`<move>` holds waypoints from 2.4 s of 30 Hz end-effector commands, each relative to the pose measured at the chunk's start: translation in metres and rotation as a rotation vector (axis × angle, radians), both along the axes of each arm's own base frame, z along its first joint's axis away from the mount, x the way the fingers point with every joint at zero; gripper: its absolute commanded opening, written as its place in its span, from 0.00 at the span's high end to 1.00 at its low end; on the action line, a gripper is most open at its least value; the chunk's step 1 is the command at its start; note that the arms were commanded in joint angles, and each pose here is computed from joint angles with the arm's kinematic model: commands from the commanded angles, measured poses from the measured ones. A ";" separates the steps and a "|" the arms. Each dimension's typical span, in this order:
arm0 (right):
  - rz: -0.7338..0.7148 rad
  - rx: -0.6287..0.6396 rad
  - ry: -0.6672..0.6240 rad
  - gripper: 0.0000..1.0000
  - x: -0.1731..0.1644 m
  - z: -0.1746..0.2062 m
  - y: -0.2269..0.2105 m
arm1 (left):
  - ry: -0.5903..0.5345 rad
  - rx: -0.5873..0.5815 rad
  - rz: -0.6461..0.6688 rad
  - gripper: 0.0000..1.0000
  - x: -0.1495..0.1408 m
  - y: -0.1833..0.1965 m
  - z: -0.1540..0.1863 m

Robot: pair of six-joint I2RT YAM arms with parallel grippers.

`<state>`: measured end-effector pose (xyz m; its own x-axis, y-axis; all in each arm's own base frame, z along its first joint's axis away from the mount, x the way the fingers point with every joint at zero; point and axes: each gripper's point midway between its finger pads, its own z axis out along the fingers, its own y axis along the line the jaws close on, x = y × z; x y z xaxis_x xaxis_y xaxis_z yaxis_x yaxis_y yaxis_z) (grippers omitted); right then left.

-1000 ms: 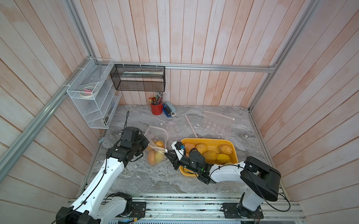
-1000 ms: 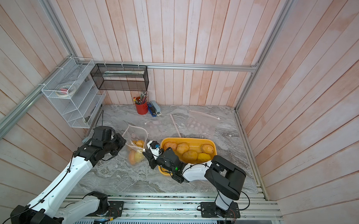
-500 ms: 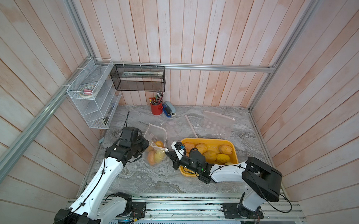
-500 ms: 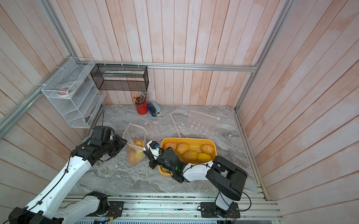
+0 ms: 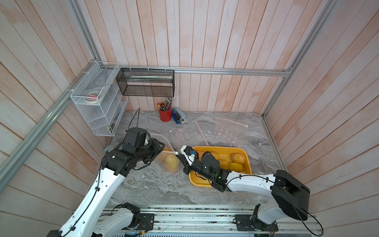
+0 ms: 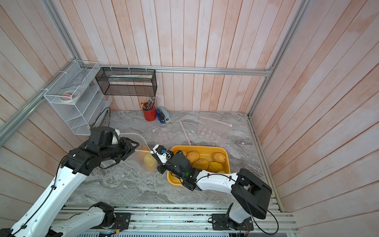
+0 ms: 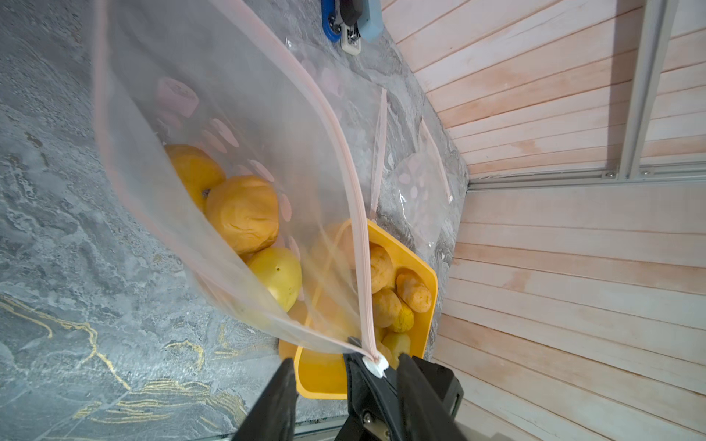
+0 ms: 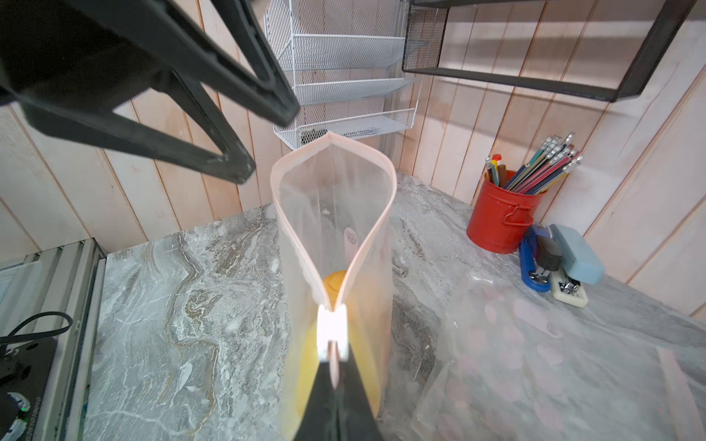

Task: Put the potatoes into a zipper bag and zip it
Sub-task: Zip the zipper on the zipper food storage bag.

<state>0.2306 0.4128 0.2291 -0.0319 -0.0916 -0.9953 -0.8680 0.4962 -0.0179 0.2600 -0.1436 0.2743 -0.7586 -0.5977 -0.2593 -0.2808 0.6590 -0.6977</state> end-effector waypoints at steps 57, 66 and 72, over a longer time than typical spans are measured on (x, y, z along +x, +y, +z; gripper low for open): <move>0.033 -0.010 -0.017 1.00 -0.012 -0.007 0.019 | 0.210 0.021 -0.108 0.76 -0.003 -0.052 -0.048; -0.006 -0.020 -0.024 1.00 -0.005 -0.004 0.019 | 0.227 0.038 -0.124 0.83 -0.002 -0.053 -0.053; -0.003 -0.014 -0.020 1.00 -0.006 -0.003 0.018 | 0.233 0.062 -0.117 0.92 0.002 -0.048 -0.053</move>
<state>0.2255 0.4244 0.2050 -0.0431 -0.1545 -0.9871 -0.8641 0.5017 -0.0408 0.2597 -0.1939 0.2212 -0.8606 -0.5001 -0.0964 -0.3536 0.7229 -0.5936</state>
